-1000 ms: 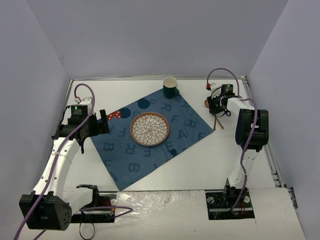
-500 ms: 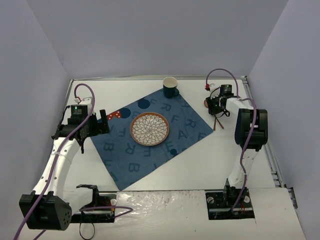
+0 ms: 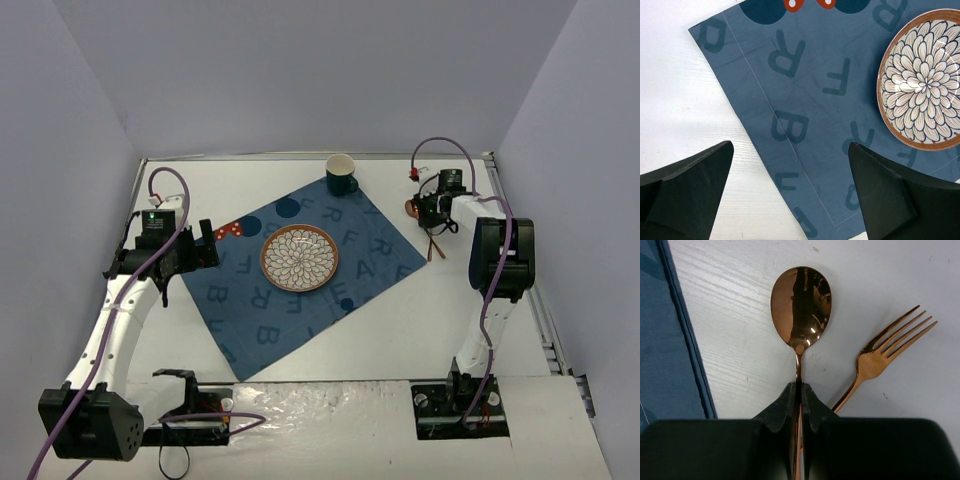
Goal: Set the dinner table for one person
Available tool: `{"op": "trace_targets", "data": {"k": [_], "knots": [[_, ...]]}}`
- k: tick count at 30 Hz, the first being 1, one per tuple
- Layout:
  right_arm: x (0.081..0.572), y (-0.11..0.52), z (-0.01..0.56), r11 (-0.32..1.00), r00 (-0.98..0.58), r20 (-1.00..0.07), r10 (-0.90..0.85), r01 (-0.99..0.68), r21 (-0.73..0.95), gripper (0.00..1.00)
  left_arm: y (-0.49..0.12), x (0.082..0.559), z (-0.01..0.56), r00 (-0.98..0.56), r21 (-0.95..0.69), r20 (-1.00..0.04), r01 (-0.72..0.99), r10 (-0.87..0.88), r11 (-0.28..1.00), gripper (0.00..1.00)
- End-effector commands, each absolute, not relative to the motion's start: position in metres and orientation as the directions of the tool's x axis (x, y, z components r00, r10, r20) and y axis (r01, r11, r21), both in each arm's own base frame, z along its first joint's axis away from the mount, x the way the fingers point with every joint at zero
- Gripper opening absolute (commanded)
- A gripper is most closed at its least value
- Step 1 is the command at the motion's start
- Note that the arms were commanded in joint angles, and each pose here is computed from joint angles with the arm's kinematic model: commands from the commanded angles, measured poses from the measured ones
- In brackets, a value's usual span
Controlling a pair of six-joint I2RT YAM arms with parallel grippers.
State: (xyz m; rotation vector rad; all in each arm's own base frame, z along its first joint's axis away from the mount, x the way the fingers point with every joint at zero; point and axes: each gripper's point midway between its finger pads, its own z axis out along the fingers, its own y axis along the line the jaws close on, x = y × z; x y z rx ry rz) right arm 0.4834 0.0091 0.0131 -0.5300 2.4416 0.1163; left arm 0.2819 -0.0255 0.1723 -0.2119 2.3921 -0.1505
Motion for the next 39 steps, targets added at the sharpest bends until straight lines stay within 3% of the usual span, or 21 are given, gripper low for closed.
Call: {"op": "trace_targets", "data": {"k": [1,6,10,22,39], "knots": [[0.500,0.009,0.067,0.925,-0.650,-0.678,-0.343,-0.358,-0.126,0.00,-0.023,0.290,0.183,-0.690,-0.171,-0.696,-0.111,-0.199,0.979,0.97],[0.495,0.040,0.124,0.923,-0.568,-0.743,-0.354,-0.342,-0.177,0.00,-0.023,0.290,0.183,-0.691,-0.170,-0.695,-0.111,-0.199,0.979,0.97],[0.480,0.082,0.134,0.919,-0.551,-0.762,-0.342,-0.364,-0.149,0.00,-0.023,0.290,0.184,-0.688,-0.172,-0.698,-0.111,-0.200,0.979,0.97],[0.451,0.173,0.096,0.874,-0.556,-0.757,-0.343,-0.484,-0.040,0.00,-0.019,0.289,0.187,-0.676,-0.163,-0.708,-0.124,-0.203,0.979,0.97],[0.461,0.191,0.052,0.841,-0.557,-0.734,-0.388,-0.540,-0.036,0.00,-0.014,0.289,0.189,-0.664,-0.150,-0.719,-0.141,-0.206,0.979,0.97]]}}
